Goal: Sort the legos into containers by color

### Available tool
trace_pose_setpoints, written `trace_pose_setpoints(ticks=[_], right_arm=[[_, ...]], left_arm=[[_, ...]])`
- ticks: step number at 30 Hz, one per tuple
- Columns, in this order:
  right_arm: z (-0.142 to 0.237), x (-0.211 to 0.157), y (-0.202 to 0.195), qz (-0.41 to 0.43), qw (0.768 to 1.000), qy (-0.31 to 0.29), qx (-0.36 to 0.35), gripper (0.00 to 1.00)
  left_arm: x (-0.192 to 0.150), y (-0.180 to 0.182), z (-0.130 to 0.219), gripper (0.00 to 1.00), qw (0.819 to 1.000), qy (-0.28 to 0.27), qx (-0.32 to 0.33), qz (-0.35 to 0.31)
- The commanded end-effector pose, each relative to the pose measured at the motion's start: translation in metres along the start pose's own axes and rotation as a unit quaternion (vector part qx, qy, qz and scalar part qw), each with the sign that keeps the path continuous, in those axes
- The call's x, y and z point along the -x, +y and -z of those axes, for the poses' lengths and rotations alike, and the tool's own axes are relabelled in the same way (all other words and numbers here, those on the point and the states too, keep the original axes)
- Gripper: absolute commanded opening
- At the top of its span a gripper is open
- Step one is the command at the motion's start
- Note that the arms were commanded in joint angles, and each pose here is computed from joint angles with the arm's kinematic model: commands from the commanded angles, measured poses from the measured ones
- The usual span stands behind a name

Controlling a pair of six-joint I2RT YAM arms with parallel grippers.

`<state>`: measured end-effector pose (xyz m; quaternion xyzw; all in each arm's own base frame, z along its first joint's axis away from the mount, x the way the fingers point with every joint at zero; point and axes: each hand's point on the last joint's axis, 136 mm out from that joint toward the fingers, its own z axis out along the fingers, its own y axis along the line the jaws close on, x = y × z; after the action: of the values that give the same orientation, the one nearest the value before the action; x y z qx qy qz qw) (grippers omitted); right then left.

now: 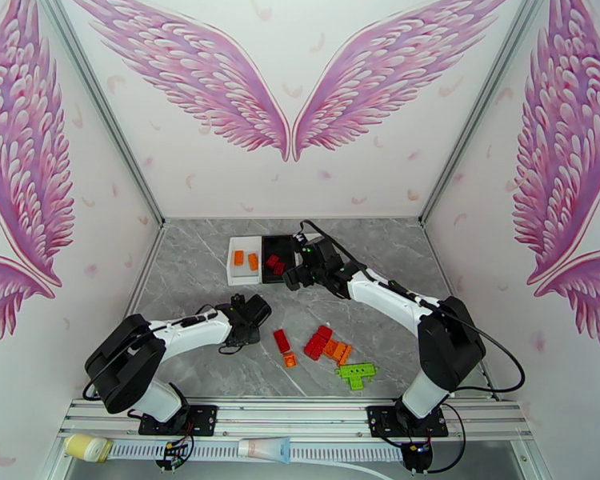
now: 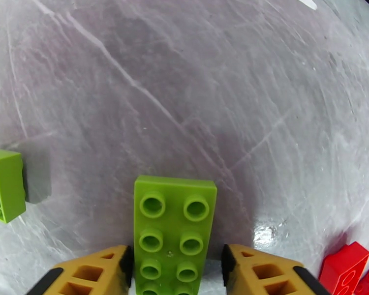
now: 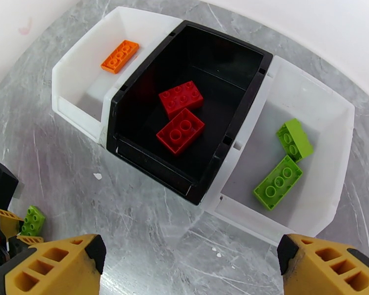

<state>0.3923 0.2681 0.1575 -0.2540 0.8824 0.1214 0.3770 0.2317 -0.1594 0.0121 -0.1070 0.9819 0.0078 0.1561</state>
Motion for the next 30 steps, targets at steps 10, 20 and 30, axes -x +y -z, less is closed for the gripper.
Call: trace_pose_setpoints(ticks=[10, 20, 30], right_arm=[[0.018, 0.003, -0.032, -0.092, 0.994, -0.031, -0.047, 0.97], [0.046, -0.009, -0.074, -0.208, 0.974, -0.060, -0.073, 0.96], [0.078, -0.036, -0.098, -0.261, 0.955, -0.075, -0.121, 0.96]], left_arm=[[0.036, -0.015, 0.032, 0.35, 0.997, -0.069, -0.024, -0.022], [0.109, -0.100, 0.079, 0.31, 0.962, -0.205, -0.152, -0.097], [0.184, -0.217, 0.087, 0.31, 0.934, -0.225, -0.228, -0.159]])
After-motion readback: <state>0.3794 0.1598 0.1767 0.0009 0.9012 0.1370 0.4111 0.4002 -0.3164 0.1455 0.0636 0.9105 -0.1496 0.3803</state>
